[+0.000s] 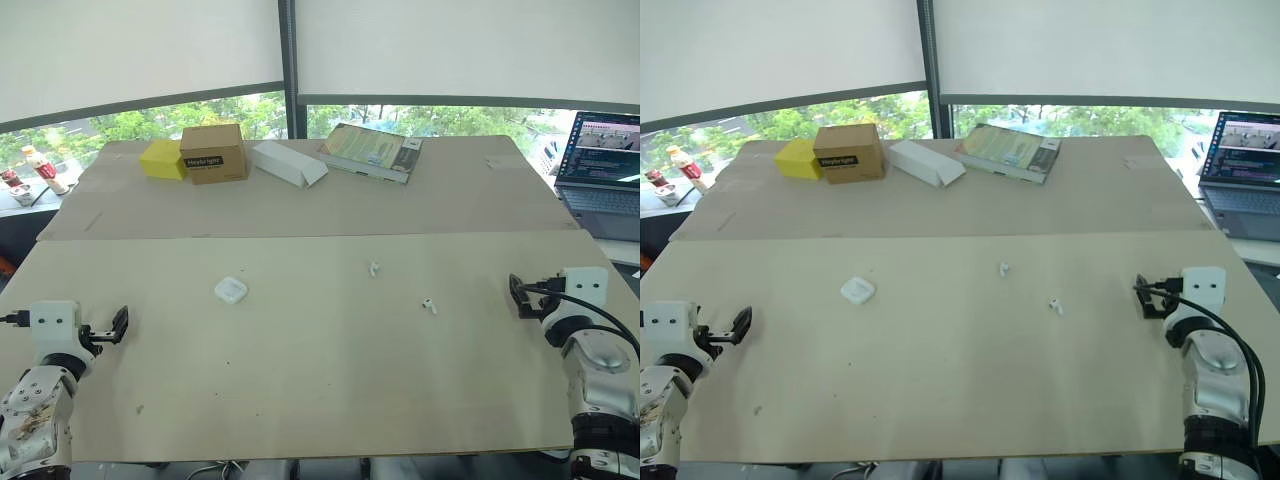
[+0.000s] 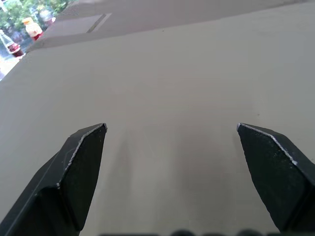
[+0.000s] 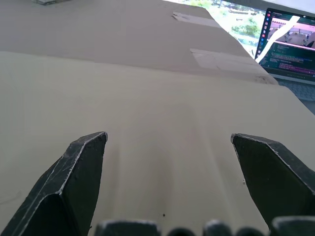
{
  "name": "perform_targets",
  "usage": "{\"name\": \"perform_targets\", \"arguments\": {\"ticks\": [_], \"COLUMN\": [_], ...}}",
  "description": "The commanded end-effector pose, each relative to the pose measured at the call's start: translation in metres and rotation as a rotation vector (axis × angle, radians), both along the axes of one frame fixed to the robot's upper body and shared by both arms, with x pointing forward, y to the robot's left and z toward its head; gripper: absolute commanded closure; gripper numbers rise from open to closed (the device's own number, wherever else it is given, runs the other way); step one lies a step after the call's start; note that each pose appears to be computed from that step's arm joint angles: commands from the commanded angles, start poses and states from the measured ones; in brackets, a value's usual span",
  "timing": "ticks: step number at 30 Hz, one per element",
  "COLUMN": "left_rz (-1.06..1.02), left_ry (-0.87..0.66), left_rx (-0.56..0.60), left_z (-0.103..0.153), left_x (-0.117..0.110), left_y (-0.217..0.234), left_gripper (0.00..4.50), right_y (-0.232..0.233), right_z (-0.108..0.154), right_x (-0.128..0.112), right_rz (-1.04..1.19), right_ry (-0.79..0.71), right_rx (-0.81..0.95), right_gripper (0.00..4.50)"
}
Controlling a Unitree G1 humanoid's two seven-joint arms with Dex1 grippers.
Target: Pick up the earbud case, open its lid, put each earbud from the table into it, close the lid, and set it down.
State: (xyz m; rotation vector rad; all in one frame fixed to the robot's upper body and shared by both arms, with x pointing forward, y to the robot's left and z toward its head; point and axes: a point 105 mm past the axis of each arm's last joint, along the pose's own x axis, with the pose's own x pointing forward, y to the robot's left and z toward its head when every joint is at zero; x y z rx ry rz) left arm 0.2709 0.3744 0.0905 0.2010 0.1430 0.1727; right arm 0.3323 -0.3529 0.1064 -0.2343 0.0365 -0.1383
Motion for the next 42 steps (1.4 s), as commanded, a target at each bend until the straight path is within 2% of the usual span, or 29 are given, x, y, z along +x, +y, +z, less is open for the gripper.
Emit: {"name": "perform_targets", "arguments": {"ticks": [1, 5, 9, 13, 17, 20, 28, 34, 41, 42], "left_rz": [-0.045, -0.193, -0.327, -0.456, -0.619, -0.641, -0.680, -0.704, -0.710, -0.720], "left_ry": [-0.062, -0.055, -0.013, 0.005, 0.057, 0.066, 0.169, 0.219, 0.208, 0.202], "left_rx": [0.003, -0.026, -0.007, -0.032, -0.035, -0.022, -0.021, -0.020, -0.073, -0.075], "left_z": [0.022, 0.036, 0.043, 0.051, 0.046, 0.043, 0.015, -0.007, -0.009, -0.009], "left_x": [0.001, 0.004, 0.009, 0.020, 0.030, 0.040, 0.051, 0.060, 0.067, 0.067], "left_y": [-0.006, -0.032, -0.057, -0.091, -0.131, -0.138, -0.142, -0.145, -0.153, -0.156], "left_gripper": [0.00, 0.00, 0.00, 0.00, 0.00, 0.00, 0.00, 0.00, 0.00, 0.25], "right_y": [0.007, 0.039, 0.072, 0.115, 0.174, 0.201, 0.238, 0.242, 0.240, 0.240], "right_z": [0.027, 0.035, 0.040, 0.049, 0.060, 0.068, 0.085, 0.093, 0.091, 0.091], "right_x": [0.006, 0.014, 0.020, 0.023, 0.006, -0.007, -0.031, -0.032, -0.036, -0.036], "right_rz": [0.066, 0.273, 0.468, 0.686, 0.994, 1.132, 1.309, 1.325, 1.330, 1.329], "right_ry": [-0.071, -0.040, 0.000, 0.029, 0.073, 0.106, 0.143, 0.147, 0.167, 0.166], "right_rx": [-0.029, -0.062, -0.091, -0.033, 0.052, 0.095, 0.160, 0.173, 0.159, 0.159], "right_gripper": [0.04, 0.04, 0.04, 0.04, 0.04, 0.04, 0.04, 0.04, 0.04, 0.02]}}
